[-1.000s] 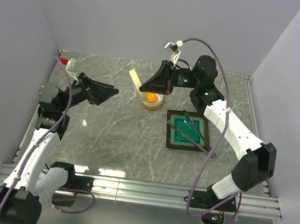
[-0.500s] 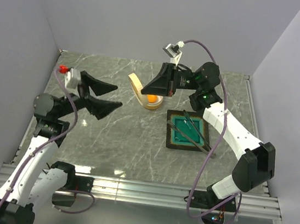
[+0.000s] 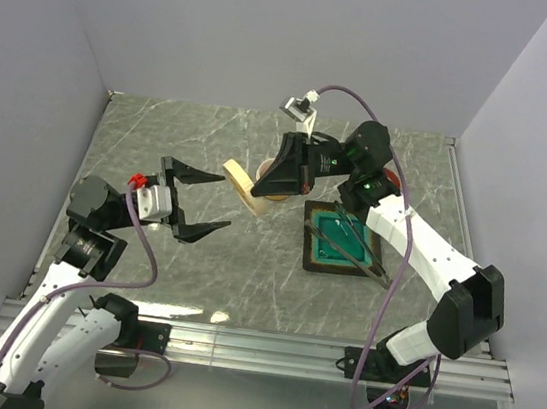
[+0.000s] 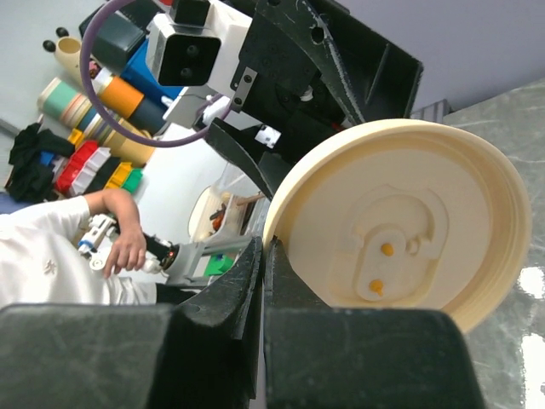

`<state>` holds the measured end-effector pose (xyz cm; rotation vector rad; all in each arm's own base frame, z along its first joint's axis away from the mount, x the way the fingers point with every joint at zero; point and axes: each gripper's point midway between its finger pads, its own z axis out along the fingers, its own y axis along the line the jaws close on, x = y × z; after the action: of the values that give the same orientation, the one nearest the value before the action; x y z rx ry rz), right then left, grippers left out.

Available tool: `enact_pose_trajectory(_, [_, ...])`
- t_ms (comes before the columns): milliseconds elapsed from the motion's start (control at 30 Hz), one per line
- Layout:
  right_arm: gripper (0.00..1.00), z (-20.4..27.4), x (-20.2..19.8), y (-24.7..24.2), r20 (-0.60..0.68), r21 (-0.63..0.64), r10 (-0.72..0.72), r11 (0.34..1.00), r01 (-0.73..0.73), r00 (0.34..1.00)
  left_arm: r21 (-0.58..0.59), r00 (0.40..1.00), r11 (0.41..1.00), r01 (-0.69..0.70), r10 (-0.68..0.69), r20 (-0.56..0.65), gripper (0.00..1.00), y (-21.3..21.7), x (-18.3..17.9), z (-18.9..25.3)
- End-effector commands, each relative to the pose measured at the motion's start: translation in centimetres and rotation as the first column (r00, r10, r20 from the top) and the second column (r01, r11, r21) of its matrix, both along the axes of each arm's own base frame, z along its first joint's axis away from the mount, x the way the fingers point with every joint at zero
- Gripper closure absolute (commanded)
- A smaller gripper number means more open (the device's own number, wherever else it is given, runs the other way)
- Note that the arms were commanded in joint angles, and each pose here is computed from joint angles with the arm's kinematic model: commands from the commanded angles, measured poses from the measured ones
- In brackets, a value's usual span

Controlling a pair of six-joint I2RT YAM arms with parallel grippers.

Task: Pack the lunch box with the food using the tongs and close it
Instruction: Pass the lid of the lunch box from the right arm to the left

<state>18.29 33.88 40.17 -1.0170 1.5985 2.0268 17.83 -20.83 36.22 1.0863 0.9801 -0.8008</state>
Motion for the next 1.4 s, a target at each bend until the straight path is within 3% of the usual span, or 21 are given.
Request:
enact_pose_trajectory(0, [1.0, 1.4, -1.8, -0.7, 0.072, 0.035, 0.02, 0.999, -0.022, 0.997, -0.001, 0.992, 0.998, -0.063, 0.063, 0.107, 0.14, 0.3, 0.7, 1.2])
enact_pose_trajectory(700, [1.0, 2.4, -2.0, 0.0, -0.016, 0.081, -0.005, 0.997, 0.006, 1.0, 0.03, 0.997, 1.0, -0.003, 0.0, 0.081, 0.17, -1.3, 0.3, 1.1])
enact_pose_trajectory(1200, [1.0, 2.7, -0.5, 0.1, 0.065, 0.064, -0.046, 0.997, 0.042, 0.997, 0.095, 0.988, 0.995, 0.022, -0.037, 0.153, 0.38, -1.1, -1.6, 0.9])
enact_pose_trajectory(1367, [1.0, 3.0, -0.2, 0.0, 0.071, 0.069, -0.052, 0.997, 0.047, 0.996, 0.139, 0.991, 0.99, 0.037, -0.054, 0.124, 0.46, -1.1, -1.7, -0.4])
